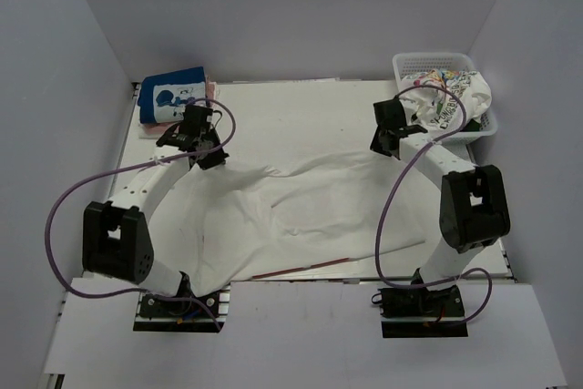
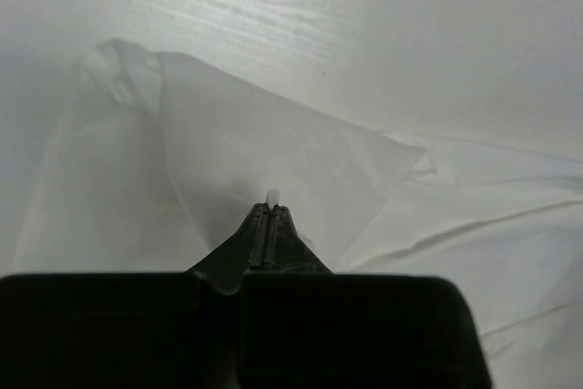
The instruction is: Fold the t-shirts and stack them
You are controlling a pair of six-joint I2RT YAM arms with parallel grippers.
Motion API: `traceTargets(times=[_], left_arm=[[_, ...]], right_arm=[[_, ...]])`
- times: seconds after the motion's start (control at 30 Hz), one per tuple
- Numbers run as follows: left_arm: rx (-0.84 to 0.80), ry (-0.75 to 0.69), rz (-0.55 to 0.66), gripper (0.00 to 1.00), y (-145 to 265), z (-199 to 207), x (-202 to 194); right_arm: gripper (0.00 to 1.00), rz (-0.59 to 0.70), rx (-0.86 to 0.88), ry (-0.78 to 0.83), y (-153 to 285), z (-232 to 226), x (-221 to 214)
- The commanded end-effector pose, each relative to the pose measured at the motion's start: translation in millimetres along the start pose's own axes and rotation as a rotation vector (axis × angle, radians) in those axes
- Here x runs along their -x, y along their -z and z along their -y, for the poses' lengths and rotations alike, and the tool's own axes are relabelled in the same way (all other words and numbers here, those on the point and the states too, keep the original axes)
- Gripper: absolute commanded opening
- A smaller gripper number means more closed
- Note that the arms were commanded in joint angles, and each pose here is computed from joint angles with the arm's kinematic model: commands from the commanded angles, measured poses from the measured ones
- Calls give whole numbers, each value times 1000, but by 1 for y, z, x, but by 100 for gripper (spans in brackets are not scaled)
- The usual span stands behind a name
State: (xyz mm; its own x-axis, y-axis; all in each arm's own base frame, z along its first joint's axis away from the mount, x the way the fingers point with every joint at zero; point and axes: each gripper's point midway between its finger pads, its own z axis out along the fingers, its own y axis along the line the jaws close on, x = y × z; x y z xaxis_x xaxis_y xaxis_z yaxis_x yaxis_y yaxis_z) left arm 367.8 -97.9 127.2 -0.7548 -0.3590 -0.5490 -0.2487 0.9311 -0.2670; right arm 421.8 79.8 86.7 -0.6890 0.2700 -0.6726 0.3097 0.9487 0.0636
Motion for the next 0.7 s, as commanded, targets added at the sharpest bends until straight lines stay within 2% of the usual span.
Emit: traceTargets(times=[0.0,0.2,0.37,0.5,0.67], left_arm=[[-69,52,-40,0,29,2,-23],[-89,104,-172,0,57,-16,-82],[-108,130,-238,0,84,-30,-119],[-61,149,-251,0,99,-44,-131],[-84,147,-199,0,122,-40,-116]], right_arm=[[0,40,38,-18,14,-1,2],[0,57,22,-43,39,21,-11],[0,51,38,-45,50,28,-24],[0,66,54,-59,60,31,-23],[0,103,47,-69,74,38,-14]])
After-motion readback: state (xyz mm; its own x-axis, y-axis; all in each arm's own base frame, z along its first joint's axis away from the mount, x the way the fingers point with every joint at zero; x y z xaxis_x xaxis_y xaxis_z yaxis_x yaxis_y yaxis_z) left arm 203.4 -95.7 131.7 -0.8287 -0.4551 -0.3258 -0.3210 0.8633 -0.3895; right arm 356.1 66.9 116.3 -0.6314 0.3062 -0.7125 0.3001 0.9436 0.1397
